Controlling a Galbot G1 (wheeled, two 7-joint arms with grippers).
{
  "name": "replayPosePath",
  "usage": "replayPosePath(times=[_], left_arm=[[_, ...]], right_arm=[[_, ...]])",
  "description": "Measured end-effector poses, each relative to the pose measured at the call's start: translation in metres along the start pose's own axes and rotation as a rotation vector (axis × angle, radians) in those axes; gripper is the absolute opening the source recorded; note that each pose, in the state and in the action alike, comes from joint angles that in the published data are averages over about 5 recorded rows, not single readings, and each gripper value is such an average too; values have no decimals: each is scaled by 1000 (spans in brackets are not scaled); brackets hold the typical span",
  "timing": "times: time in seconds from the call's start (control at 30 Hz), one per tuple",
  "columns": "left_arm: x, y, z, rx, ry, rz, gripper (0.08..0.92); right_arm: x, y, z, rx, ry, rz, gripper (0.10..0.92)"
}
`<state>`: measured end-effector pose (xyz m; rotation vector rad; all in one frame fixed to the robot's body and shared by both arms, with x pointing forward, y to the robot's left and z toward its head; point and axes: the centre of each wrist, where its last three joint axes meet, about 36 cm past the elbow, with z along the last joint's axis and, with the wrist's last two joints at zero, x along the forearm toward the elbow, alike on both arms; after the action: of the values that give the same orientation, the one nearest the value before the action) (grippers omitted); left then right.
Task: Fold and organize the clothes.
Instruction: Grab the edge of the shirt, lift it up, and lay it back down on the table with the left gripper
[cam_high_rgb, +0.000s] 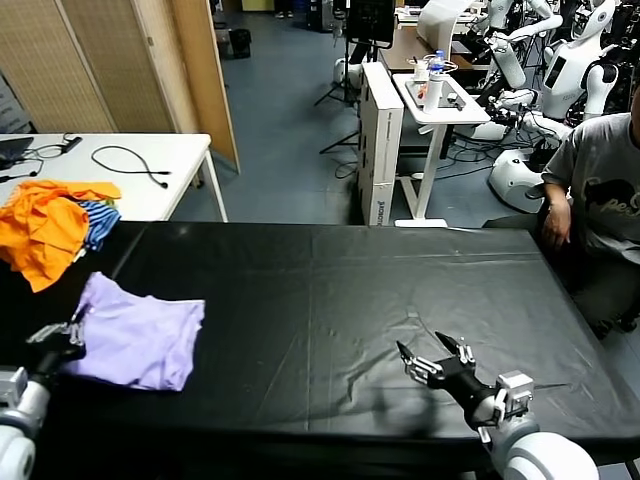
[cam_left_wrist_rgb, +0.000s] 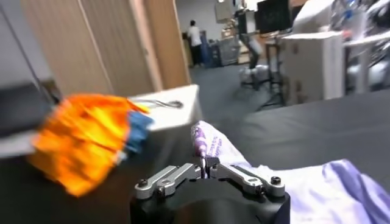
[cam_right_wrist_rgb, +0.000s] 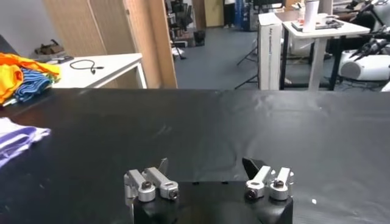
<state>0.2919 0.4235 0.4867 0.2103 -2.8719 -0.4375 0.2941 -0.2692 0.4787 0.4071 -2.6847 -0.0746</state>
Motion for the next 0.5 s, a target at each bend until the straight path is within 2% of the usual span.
replayPosePath(times=[0.1,0.17,0.5], left_arm=[[12,-23,-12,10,-12,10,171],[20,-49,-18,41,-19,43,171],[35,-202,-30,370,-26,342,171]], right_arm=[[1,1,2,0,4,6,907],[2,1,3,1,4,11,907],[13,-3,5,4,-3,65,907]])
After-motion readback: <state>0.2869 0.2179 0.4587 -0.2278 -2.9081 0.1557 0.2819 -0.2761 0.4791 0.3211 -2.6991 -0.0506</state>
